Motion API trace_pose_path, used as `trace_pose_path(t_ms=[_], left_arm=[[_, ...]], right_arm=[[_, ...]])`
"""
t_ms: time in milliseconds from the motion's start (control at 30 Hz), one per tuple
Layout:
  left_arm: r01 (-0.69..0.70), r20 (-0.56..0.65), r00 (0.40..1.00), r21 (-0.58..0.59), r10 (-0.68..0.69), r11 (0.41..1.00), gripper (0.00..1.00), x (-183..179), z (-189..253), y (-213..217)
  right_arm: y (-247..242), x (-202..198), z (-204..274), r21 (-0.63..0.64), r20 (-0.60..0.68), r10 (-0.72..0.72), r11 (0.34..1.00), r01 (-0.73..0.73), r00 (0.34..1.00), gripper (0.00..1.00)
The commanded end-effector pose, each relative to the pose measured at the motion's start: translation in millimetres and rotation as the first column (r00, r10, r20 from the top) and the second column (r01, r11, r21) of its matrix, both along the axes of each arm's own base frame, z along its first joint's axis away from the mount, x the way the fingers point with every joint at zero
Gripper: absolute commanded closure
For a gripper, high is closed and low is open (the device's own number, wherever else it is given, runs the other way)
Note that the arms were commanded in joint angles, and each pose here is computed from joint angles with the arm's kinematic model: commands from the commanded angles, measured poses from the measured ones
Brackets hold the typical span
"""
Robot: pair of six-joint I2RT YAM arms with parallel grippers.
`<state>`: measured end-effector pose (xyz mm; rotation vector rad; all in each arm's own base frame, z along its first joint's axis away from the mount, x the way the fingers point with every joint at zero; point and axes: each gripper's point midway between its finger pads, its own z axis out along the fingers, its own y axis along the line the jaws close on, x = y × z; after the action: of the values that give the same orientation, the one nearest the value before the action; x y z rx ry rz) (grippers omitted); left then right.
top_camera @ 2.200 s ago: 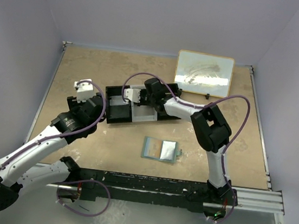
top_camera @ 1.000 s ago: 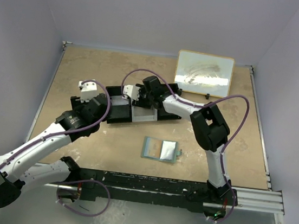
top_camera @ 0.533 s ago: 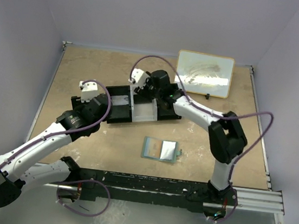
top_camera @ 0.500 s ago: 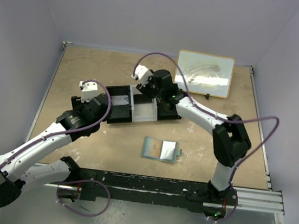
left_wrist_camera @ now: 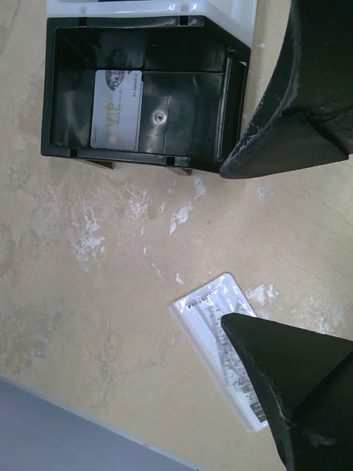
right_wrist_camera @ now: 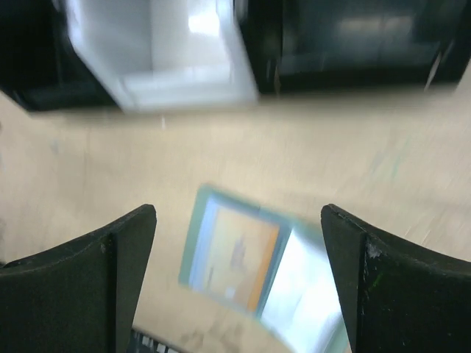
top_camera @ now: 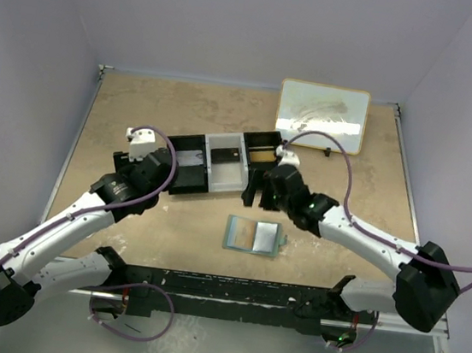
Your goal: Take the credit cards out of the card holder
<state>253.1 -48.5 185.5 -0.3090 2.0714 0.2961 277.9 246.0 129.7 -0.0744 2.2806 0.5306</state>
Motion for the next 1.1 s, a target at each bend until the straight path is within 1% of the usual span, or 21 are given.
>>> trace_pose_path(t_ms=[0, 33, 167, 300, 400, 467, 767, 1067], left_arm=[[0.001, 0.024, 1.0, -0.003, -0.001, 1.0, 0.28, 6.9, 7.6, -3.1], [-0.002, 0.021, 1.0, 0.001, 0.002, 1.0, 0.28, 6.8, 6.8, -2.6], [-0.007, 0.016, 1.0, 0.007, 0.007, 1.0, 0.28, 7.4, 5.1, -2.3], [-0.012, 0.013, 1.0, 0.011, 0.012, 1.0, 0.28, 7.5, 4.2, -1.8], [-0.015, 0.012, 1.0, 0.014, 0.015, 1.0, 0.28, 7.5, 3.6, -1.2], [-0.014, 0.009, 1.0, 0.016, 0.014, 1.0, 0.28, 7.9, 2.7, -1.7], [-0.009, -0.007, 1.0, 0.023, 0.01, 1.0, 0.28, 8.9, -0.6, -3.3], [-0.005, -0.008, 1.0, 0.021, 0.005, 1.0, 0.28, 8.6, -1.0, -4.1]], right_arm=[[-5.0, -49.5, -17.3, 0.024, -0.124, -0.254, 0.966, 0.259, 0.959, 0.06], [-4.9, -57.1, -22.2, 0.013, -0.133, -0.28, 0.959, 0.284, 0.951, 0.08], [12.4, -76.8, -36.1, -0.009, -0.163, -0.234, 0.972, 0.236, 0.958, 0.11], [23.4, -86.2, -57.2, -0.054, -0.197, -0.222, 0.975, 0.215, 0.955, 0.21], [23.1, -88.7, -69.2, -0.091, -0.212, -0.229, 0.972, 0.215, 0.95, 0.3], [22.4, -88.7, -72.4, -0.106, -0.212, -0.232, 0.971, 0.214, 0.949, 0.33], [31.4, -87.6, -72.8, -0.113, -0.213, -0.19, 0.979, 0.169, 0.958, 0.32], [33.4, -85.8, -86.8, -0.2, -0.229, -0.198, 0.968, 0.153, 0.953, 0.33]])
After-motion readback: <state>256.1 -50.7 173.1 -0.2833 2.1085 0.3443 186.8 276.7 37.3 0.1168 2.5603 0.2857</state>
